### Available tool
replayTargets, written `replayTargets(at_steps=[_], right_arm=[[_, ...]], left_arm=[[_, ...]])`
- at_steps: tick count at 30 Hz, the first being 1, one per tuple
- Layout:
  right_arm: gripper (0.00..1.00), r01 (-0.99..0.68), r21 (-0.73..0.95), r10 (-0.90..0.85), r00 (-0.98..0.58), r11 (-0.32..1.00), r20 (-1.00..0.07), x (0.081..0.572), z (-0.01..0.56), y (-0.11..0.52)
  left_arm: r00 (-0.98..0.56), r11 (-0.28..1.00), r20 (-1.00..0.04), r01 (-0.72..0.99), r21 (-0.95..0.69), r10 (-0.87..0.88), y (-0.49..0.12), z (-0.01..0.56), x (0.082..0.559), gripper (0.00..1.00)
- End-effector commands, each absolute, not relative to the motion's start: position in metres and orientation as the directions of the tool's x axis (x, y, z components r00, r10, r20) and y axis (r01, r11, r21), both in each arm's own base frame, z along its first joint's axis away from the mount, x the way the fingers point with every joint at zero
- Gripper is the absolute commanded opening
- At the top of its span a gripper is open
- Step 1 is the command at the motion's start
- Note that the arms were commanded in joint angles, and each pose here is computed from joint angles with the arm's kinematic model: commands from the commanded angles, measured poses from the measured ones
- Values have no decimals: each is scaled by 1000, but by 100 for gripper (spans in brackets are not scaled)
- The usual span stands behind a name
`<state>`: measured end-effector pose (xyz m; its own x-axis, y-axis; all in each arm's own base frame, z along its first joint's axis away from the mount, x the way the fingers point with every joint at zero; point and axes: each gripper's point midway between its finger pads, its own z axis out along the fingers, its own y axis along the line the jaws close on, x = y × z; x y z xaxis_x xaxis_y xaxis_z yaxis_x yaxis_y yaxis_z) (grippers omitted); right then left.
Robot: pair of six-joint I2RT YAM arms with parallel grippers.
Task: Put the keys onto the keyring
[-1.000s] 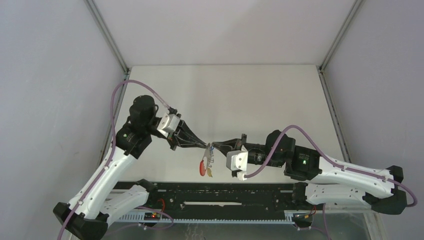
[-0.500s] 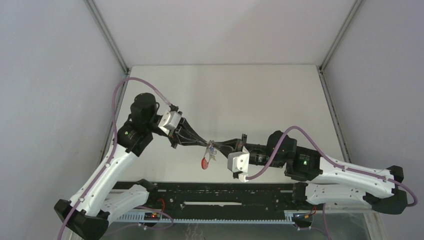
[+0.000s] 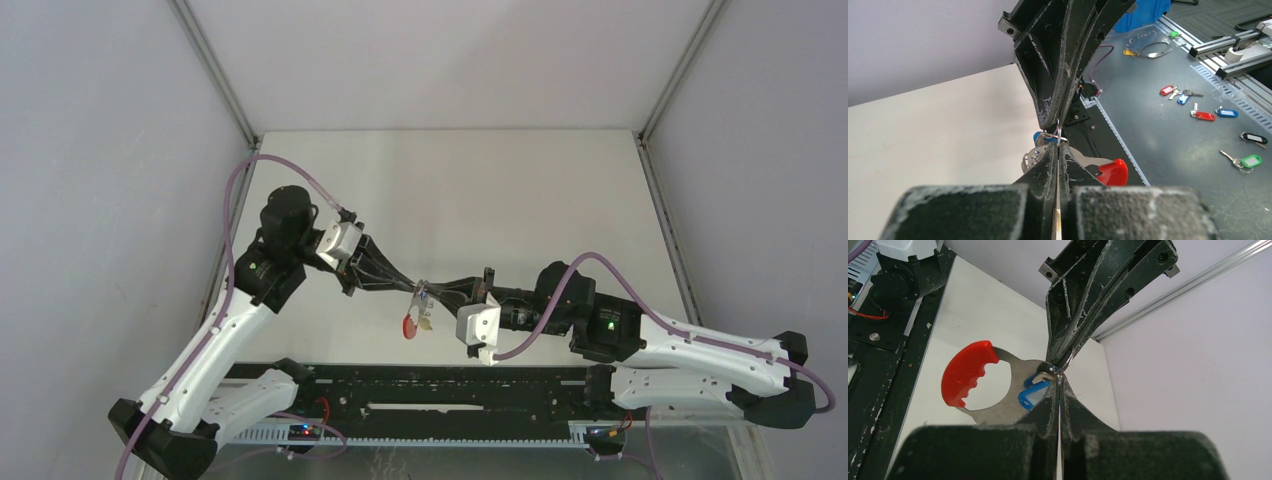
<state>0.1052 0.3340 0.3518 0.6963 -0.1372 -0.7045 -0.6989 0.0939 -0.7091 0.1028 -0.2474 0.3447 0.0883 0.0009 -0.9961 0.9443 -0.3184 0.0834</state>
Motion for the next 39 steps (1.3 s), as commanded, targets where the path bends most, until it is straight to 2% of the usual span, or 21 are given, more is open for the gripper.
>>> replayTargets(at_steps=[1,23,39], right_arm=[[0,-683,-719,-89,714,130,-694,102,368,334],[0,-698,-693,-102,688,179,-719,114,371,337],[0,-694,-702,-86,699,159,-710,110,371,337]], left_arm=[[163,-323,-986,931,168,-43,-247,370,99,0],[186,-320,-981,928,193,-53,-248,369,100,0],[189,-279,-981,941,194,-43,-251,368,110,0]])
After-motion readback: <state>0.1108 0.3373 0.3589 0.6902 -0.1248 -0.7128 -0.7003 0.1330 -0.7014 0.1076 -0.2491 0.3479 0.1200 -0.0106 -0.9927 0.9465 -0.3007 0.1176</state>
